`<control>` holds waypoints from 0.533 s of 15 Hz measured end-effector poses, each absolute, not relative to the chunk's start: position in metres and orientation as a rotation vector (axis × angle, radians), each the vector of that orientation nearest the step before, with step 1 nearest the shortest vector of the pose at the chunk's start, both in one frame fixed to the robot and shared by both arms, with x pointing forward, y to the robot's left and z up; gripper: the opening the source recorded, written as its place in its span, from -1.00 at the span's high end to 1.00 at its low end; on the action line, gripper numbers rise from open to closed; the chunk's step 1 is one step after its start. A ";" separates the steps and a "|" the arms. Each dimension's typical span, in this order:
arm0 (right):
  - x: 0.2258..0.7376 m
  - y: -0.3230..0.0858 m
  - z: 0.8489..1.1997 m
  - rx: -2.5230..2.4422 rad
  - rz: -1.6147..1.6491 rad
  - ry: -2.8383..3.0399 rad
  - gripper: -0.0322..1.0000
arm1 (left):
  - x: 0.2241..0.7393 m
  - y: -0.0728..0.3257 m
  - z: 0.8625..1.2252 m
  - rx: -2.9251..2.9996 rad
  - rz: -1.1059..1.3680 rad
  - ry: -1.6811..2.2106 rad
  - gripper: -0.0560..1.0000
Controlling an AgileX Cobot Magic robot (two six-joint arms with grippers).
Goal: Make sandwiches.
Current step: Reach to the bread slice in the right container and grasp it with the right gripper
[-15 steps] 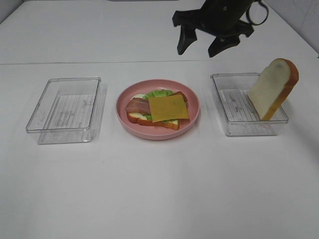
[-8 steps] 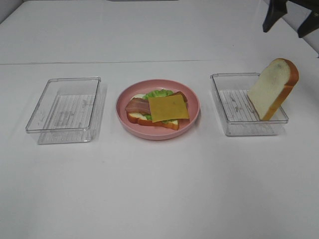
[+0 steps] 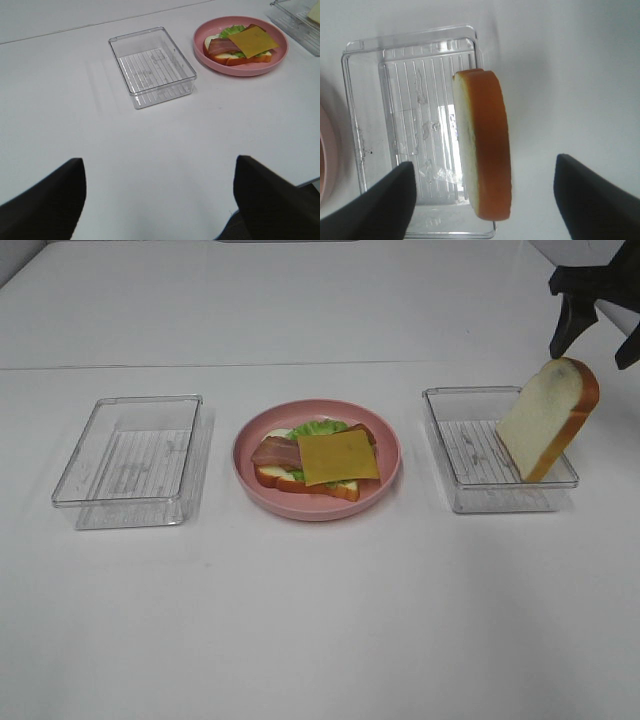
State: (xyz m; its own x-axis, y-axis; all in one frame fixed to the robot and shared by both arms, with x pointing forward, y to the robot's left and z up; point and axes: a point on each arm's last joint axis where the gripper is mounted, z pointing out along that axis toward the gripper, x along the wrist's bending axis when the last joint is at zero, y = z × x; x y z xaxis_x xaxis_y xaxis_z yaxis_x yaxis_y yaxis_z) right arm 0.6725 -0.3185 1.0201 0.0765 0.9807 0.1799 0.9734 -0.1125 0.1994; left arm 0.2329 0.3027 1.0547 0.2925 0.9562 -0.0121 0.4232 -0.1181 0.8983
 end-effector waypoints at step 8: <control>0.684 -0.319 0.979 2.332 0.356 2.115 0.42 | 0.233 0.303 1.055 1.698 0.776 1.266 -0.56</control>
State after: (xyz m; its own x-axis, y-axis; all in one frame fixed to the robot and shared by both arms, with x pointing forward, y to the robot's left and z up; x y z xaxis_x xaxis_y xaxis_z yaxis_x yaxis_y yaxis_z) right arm 0.6842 -0.3191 0.9787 0.0836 0.9794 0.1838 0.9856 -0.1085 0.1300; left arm 0.2329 0.3027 1.0547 0.2925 0.9562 -0.0121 0.4232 -0.1181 0.8983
